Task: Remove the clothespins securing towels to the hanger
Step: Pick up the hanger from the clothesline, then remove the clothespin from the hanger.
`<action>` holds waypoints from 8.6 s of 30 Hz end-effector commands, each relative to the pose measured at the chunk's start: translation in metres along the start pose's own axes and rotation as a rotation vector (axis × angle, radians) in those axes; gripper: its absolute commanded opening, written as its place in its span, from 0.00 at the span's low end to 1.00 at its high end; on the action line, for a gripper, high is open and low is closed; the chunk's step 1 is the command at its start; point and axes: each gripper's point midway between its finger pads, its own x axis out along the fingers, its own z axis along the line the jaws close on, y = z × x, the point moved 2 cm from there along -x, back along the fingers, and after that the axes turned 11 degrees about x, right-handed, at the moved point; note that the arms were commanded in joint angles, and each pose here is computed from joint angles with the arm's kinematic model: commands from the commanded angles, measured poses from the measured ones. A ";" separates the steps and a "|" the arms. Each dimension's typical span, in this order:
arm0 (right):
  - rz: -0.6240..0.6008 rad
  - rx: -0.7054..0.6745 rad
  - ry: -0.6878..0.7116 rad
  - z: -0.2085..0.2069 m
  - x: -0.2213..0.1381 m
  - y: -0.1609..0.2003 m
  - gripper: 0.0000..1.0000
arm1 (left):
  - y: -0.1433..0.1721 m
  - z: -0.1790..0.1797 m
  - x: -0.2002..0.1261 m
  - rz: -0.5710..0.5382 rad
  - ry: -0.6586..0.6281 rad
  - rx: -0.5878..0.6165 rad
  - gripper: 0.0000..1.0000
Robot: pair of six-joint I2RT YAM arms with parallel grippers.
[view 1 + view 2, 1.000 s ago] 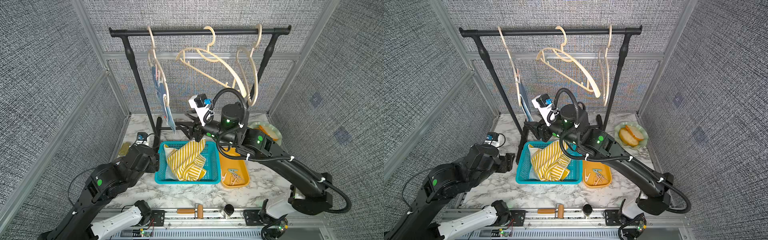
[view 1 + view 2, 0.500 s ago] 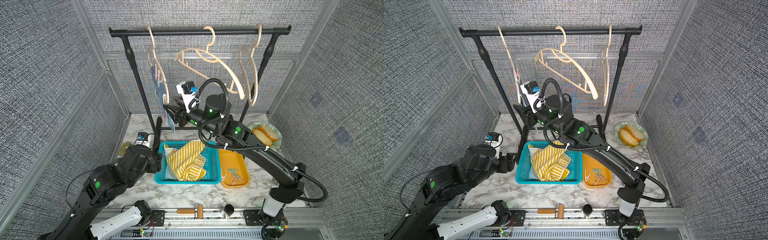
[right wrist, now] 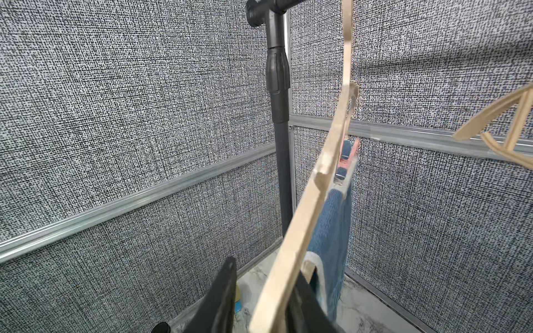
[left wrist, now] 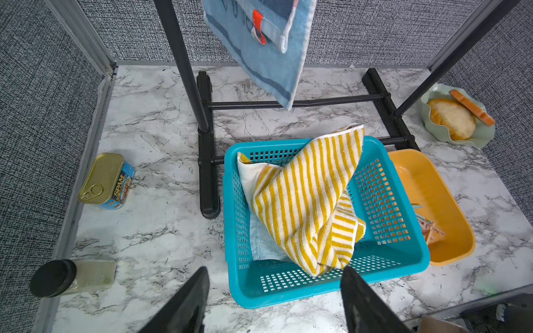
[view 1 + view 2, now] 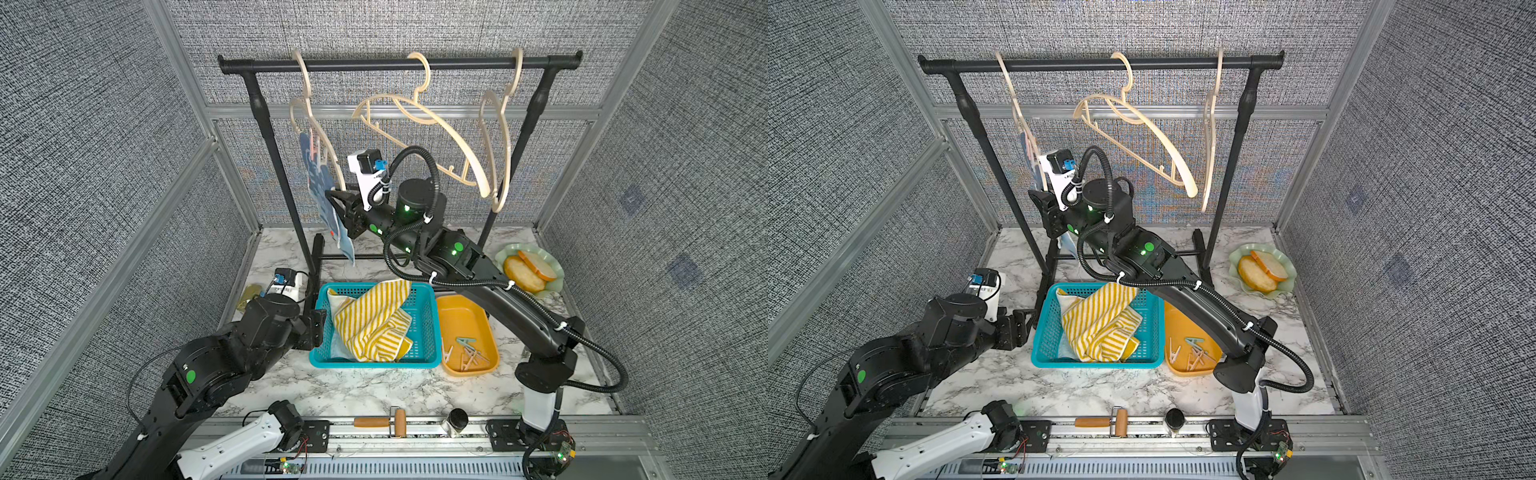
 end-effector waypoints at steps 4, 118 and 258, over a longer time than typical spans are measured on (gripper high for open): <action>-0.027 -0.001 0.049 -0.012 0.003 -0.005 0.31 | -0.006 -0.002 -0.002 -0.036 0.022 -0.017 0.73; 0.409 0.425 -0.392 -0.116 -0.203 0.089 0.41 | -0.177 -0.057 0.079 -0.445 0.511 0.299 0.00; 0.770 0.203 -0.535 -0.045 -0.177 0.132 0.00 | -0.046 -0.092 0.085 -0.265 0.924 0.376 0.63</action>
